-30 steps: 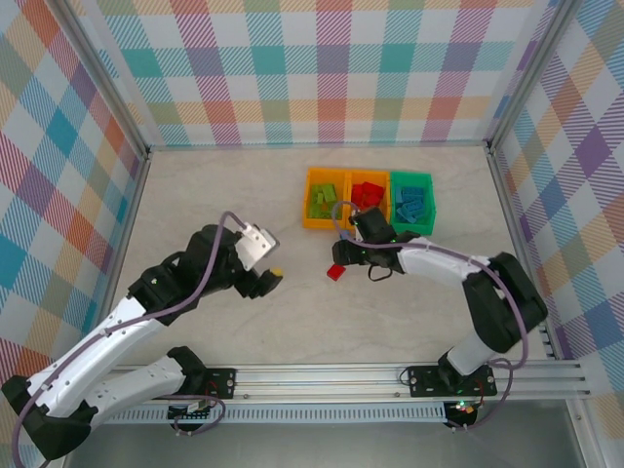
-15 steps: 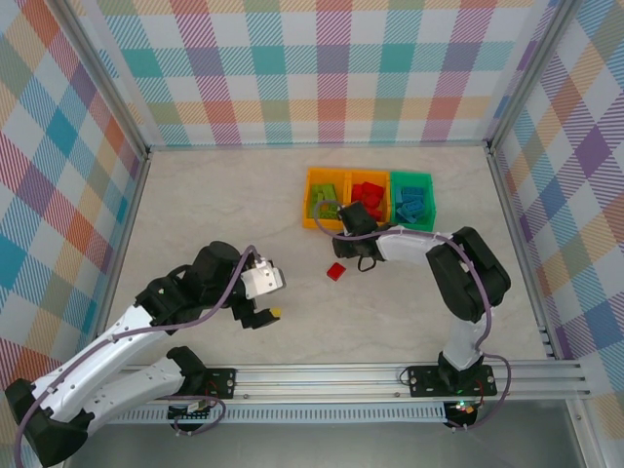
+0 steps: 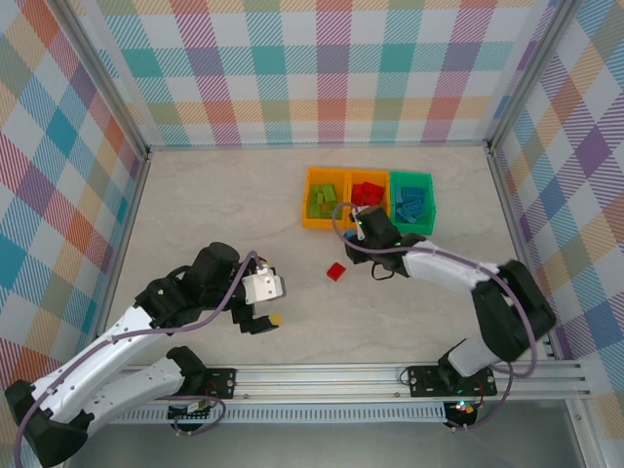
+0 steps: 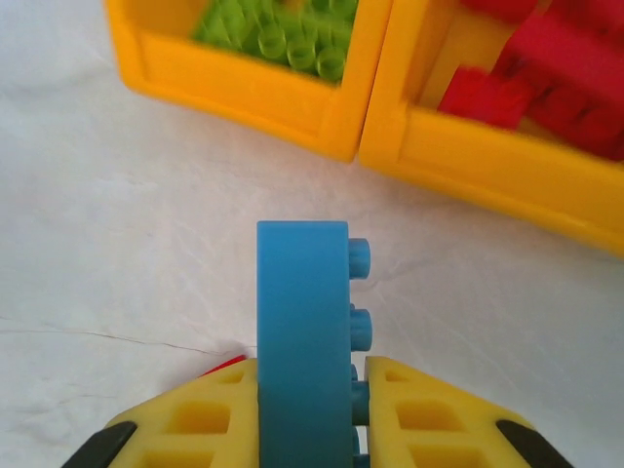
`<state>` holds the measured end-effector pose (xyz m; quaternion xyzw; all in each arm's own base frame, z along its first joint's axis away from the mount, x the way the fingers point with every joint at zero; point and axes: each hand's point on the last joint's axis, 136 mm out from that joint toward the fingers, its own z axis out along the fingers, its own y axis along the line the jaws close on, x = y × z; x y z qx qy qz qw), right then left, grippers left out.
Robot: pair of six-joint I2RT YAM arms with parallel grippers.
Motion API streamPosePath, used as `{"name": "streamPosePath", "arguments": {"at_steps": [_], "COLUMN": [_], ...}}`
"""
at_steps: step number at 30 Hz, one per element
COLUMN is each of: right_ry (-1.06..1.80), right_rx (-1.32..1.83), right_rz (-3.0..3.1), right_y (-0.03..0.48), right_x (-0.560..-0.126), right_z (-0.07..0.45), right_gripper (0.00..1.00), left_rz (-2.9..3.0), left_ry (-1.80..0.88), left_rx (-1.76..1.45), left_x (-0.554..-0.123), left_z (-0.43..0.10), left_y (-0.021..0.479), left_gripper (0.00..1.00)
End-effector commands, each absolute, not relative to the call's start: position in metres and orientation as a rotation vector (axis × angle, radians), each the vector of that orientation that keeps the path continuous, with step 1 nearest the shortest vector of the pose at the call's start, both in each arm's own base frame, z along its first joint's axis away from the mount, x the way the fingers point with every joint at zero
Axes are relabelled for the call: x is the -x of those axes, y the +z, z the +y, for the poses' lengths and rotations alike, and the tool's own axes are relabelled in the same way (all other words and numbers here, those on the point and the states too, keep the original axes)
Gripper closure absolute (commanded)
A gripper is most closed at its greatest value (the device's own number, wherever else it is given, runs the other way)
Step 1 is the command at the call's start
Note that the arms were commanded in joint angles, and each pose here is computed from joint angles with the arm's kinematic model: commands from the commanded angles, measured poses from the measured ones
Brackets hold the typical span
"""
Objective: Sort the legos into containers by color
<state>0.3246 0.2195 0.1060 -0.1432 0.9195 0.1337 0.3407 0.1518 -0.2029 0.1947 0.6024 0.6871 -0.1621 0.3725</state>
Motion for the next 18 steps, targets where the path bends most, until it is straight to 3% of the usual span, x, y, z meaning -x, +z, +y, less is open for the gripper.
{"name": "streamPosePath", "arguments": {"at_steps": [1, 7, 14, 18], "right_ry": [0.323, 0.258, 0.273, 0.289], "right_rx": [0.274, 0.039, -0.111, -0.164], "right_rz": [2.268, 2.153, 2.246, 2.287], "right_y": [0.146, 0.191, 0.171, 0.15], "right_x": [-0.329, -0.367, -0.443, -0.478], "right_z": [0.2, 0.129, 0.085, 0.076], "right_gripper": [0.93, 0.93, 0.9, 0.74], "left_rz": [1.674, 1.653, 1.657, 1.662], "left_ry": [-0.442, -0.433, -0.455, -0.458], "left_rx": [-1.531, -1.514, -1.527, -1.527], "left_x": [-0.15, -0.15, -0.149, -0.149], "left_z": [-0.206, -0.204, -0.206, -0.206], "left_y": [0.204, 0.205, 0.2, 0.196], "left_gripper": [0.0, 0.0, 0.0, 0.0]}}
